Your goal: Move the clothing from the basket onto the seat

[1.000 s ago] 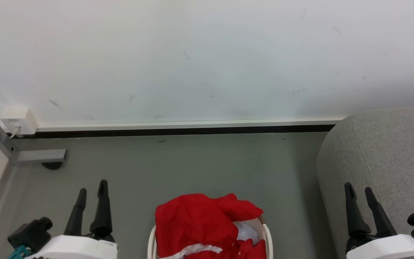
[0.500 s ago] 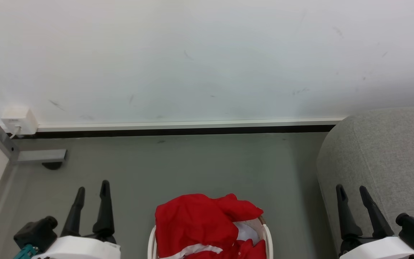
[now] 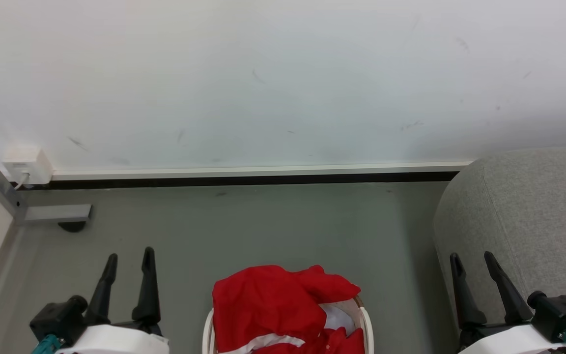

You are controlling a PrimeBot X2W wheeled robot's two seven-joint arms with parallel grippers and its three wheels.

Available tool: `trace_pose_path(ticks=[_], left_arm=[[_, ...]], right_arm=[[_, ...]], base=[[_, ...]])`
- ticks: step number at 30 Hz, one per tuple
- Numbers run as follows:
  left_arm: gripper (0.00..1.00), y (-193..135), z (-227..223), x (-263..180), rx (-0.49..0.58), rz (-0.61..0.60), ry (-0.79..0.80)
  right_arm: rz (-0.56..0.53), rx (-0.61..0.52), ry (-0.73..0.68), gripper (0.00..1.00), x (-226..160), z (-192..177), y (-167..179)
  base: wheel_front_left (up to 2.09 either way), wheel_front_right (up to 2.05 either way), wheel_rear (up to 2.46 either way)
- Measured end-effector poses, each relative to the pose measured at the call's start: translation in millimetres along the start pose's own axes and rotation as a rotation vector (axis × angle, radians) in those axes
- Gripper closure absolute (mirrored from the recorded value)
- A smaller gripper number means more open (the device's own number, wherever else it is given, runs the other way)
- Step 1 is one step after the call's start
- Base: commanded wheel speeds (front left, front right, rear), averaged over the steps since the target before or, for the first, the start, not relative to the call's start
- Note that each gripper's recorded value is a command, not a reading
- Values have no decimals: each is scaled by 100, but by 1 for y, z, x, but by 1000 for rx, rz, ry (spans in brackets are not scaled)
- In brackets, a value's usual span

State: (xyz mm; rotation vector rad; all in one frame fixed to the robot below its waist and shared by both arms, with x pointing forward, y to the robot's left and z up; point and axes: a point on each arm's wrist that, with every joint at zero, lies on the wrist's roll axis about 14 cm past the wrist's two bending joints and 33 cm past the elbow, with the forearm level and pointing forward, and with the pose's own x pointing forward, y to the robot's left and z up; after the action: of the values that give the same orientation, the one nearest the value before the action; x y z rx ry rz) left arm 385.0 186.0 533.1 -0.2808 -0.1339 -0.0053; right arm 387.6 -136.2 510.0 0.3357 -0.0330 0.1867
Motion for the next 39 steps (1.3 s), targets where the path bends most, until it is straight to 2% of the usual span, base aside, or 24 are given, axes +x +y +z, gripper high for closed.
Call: trace_pose_path(ticks=[29,39], left_arm=[[0,-11,4,0,189,-62,-38],[0,-11,5,0,216,-67,-44]], right_arm=[[67,-165,-49,0,2,7,16],[74,-174,-54,0,3,8,18]], base=[[0,0,0],[0,0,0]])
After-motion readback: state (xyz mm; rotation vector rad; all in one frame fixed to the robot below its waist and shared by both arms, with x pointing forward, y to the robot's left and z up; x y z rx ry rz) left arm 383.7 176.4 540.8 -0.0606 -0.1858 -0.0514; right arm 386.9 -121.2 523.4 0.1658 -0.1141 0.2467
